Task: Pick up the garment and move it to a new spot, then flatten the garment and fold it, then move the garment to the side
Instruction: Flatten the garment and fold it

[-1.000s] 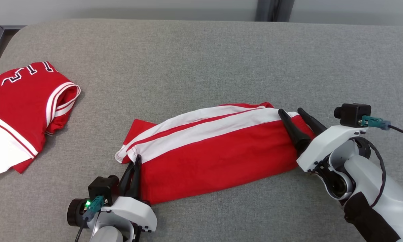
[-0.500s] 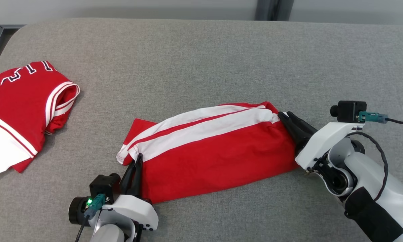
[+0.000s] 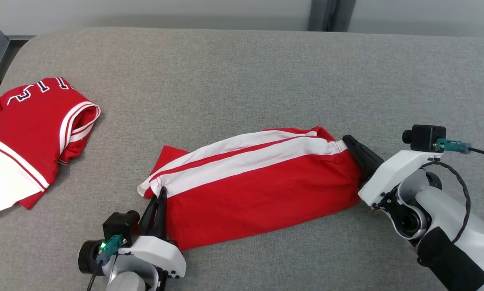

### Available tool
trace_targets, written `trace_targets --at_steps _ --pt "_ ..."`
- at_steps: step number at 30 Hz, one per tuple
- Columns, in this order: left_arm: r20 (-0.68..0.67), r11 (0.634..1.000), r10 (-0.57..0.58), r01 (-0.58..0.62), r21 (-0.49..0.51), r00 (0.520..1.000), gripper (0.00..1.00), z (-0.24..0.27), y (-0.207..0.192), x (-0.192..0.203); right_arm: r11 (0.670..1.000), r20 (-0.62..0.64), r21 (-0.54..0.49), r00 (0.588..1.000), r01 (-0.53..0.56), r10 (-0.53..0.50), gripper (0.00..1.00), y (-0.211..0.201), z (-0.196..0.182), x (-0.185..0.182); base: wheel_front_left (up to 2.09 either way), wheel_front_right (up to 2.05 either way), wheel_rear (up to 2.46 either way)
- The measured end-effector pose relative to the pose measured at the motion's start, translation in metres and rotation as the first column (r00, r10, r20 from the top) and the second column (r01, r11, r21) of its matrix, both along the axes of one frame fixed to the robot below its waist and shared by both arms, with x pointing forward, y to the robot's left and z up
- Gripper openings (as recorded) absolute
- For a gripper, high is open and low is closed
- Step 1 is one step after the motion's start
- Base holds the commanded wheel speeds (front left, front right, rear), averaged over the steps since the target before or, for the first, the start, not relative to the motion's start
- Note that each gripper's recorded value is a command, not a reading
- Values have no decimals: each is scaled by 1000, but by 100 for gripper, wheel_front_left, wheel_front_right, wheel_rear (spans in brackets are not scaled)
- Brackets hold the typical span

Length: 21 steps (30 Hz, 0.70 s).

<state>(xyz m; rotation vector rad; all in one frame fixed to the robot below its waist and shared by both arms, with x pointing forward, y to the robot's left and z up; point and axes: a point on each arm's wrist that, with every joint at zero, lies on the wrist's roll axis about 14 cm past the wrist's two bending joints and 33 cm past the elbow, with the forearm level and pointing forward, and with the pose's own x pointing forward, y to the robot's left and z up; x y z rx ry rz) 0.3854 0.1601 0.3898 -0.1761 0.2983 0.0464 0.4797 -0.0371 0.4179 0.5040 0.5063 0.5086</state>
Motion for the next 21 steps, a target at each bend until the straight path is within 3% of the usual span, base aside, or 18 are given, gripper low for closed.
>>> trace_targets --at_steps 13,21 --pt "144 999 -39 38 6 989 0 45 -8 10 980 150 104 972 168 -183 0 -39 45 -22 0 0 0" --pt "311 984 -176 166 60 934 0 100 -35 31 937 358 228 872 266 -335 0 -76 127 -26 0 0 0"
